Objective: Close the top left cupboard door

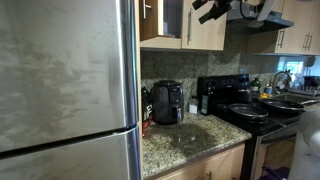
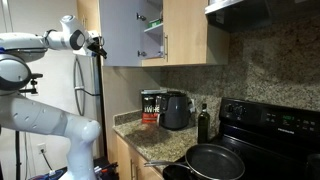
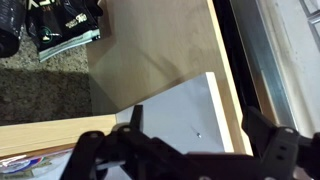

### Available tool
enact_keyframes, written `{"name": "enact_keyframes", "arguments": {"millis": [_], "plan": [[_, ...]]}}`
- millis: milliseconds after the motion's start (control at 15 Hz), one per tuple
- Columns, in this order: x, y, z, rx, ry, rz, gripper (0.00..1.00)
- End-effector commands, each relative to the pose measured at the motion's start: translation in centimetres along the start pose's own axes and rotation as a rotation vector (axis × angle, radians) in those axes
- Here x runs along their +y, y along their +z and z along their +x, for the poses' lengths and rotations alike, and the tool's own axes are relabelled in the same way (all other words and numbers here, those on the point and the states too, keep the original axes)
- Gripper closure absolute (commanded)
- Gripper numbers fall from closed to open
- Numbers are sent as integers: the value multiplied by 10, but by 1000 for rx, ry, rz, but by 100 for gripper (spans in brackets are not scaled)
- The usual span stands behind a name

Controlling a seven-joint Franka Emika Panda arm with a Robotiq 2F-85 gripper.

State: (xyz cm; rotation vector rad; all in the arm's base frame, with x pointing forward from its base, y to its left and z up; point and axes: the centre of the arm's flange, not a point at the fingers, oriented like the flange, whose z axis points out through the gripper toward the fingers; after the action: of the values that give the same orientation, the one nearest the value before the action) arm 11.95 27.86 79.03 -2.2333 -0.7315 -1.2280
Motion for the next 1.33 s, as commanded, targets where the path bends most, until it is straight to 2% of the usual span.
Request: {"name": "enact_keyframes", "arguments": {"millis": [0, 67, 333, 467, 667, 733, 867, 933, 1067, 1133, 1267], "plan": [[3, 9, -3, 58, -18, 62, 0], [-2, 1, 1, 35, -6, 30, 0], [-3, 0, 1, 40, -6, 31, 0], [-13, 23, -7, -109, -51, 85, 0], [-58, 44, -14, -196, -165, 117, 0], [-69, 45, -13, -201, -206, 126, 0], [-90, 38, -5, -171, -258, 93, 0], [-74, 39, -25, -164, -193, 104, 0], [-86, 35, -19, -153, -226, 103, 0], [-84, 44, -16, -136, -239, 53, 0], [-82, 58, -2, -52, -248, 20, 0]]}}
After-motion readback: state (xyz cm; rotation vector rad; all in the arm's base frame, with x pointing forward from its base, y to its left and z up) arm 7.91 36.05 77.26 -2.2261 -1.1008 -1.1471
